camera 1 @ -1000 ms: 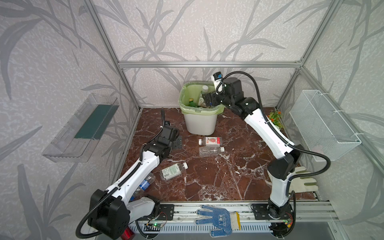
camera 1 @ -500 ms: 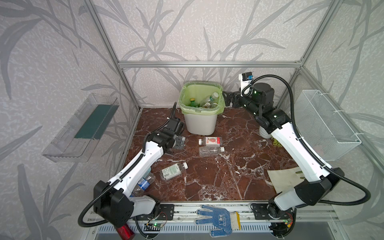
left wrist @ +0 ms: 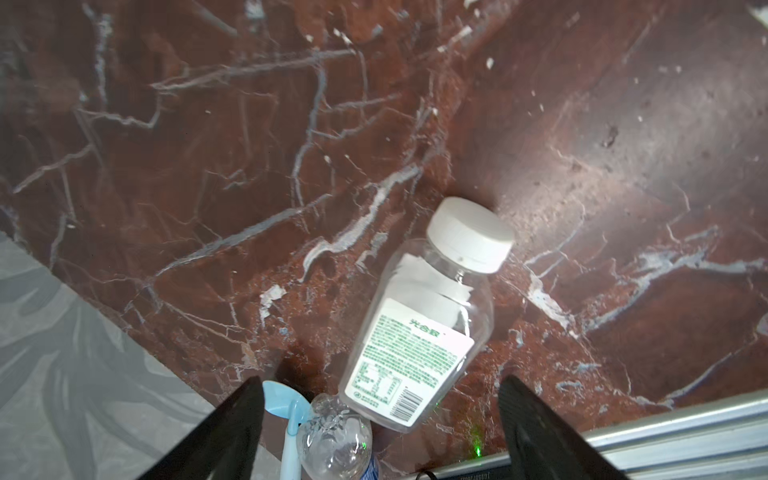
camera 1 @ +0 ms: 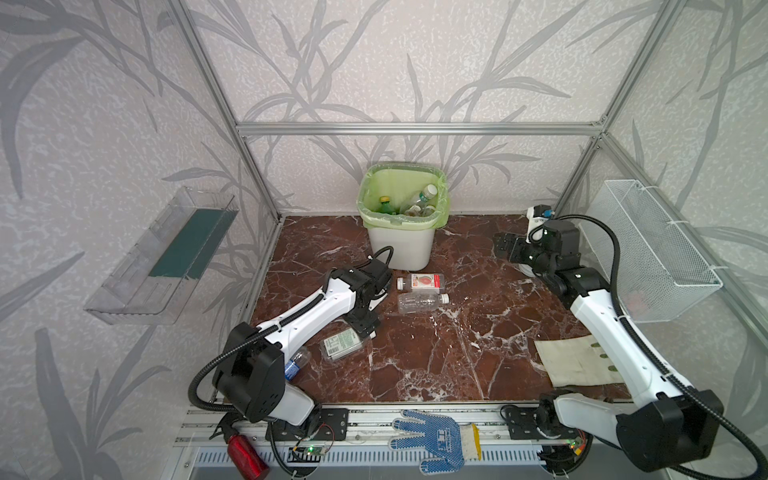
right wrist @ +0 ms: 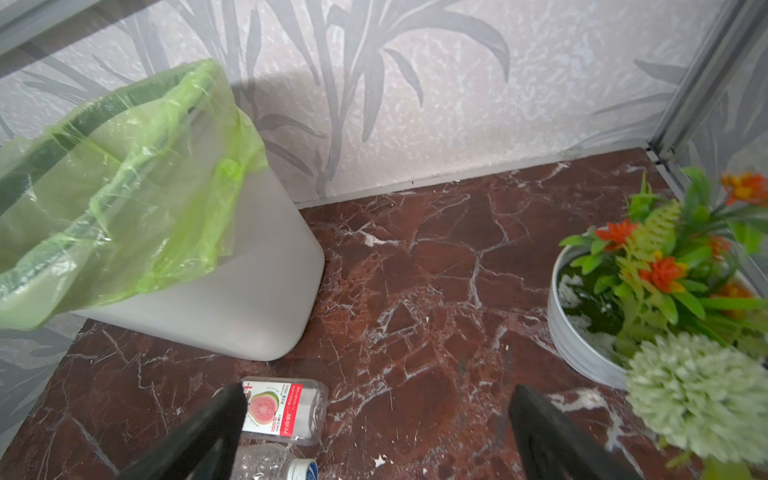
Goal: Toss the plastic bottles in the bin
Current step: 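Withdraw the right gripper while the left gripper grasps the white-label clear bottle, then lift the white-label bottle over the bin and open the left gripper, then lower the left gripper to the blue-capped bottle beside the blue trowel, then grasp the blue-capped clear bottle with the left gripper, then lift the blue-capped bottle with the left gripper toward the bin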
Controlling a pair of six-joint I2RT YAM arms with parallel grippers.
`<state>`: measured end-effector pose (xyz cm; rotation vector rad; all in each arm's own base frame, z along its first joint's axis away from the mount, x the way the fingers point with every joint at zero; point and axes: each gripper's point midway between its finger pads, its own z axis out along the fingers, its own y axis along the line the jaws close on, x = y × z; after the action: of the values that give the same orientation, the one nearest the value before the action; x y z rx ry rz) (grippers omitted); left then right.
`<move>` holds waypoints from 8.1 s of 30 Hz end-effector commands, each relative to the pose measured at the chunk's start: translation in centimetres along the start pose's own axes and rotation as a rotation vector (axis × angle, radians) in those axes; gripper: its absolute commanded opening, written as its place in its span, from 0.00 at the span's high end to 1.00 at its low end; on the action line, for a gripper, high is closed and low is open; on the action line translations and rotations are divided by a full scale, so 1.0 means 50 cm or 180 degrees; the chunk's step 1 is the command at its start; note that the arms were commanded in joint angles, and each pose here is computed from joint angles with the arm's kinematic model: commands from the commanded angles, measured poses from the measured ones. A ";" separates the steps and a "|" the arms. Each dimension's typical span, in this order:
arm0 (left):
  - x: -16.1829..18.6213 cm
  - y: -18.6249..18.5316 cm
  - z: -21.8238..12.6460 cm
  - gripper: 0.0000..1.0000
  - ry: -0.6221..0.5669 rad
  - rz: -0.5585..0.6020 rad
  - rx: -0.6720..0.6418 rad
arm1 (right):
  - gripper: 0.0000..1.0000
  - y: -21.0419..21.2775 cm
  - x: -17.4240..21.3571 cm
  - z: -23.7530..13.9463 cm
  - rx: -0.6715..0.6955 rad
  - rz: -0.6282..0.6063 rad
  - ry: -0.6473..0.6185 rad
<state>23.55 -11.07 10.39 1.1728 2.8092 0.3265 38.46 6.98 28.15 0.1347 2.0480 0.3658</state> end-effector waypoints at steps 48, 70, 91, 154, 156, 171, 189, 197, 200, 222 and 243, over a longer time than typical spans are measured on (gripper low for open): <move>0.010 0.294 -0.615 0.59 -0.3436 -0.1578 -0.1971 | 0.01 -0.076 0.039 -0.014 0.0029 0.0391 0.0038; -0.488 0.367 -0.743 0.01 -0.4721 -0.2202 -0.0107 | 0.01 -0.063 0.079 -0.052 -0.0109 0.0387 0.0108; 0.046 0.410 -0.486 0.01 -0.2940 -0.3692 -0.1903 | 0.01 -0.115 0.130 -0.012 0.0066 0.0440 0.0150; 0.465 0.082 0.052 0.05 -0.1449 -0.8628 -0.1587 | 0.01 -0.106 0.181 0.068 -0.0058 0.0402 0.0792; 0.461 0.082 0.061 0.08 -0.1434 -0.8630 -0.1563 | 0.01 -0.106 0.179 0.069 -0.0058 0.0402 0.0801; 0.442 0.079 0.129 0.11 -0.1028 -0.8824 -0.1453 | 0.01 -0.106 0.178 0.071 -0.0033 0.0417 0.0876; 0.450 0.075 0.187 0.26 -0.0604 -0.8909 -0.1376 | 0.01 -0.105 0.170 0.075 0.0028 0.0413 0.0952; 0.444 0.078 0.206 0.36 -0.0552 -0.8933 -0.1245 | 0.01 -0.097 0.172 0.076 0.0057 0.0407 0.0964; 0.444 0.076 0.210 0.42 -0.0539 -0.8935 -0.1216 | 0.01 -0.096 0.171 0.078 0.0063 0.0393 0.0978; 0.407 0.095 0.136 0.71 -0.1318 -0.8837 -0.0381 | 0.01 -0.094 0.168 0.099 0.0036 0.0403 0.0995; 0.202 0.365 -0.263 0.73 -0.3459 -0.6683 -0.0272 | 0.01 -0.060 0.154 0.095 -0.0025 0.0343 0.0915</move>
<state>25.13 5.80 22.09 -1.5712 1.5953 -0.3256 38.08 7.02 16.41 0.2056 2.3906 0.4917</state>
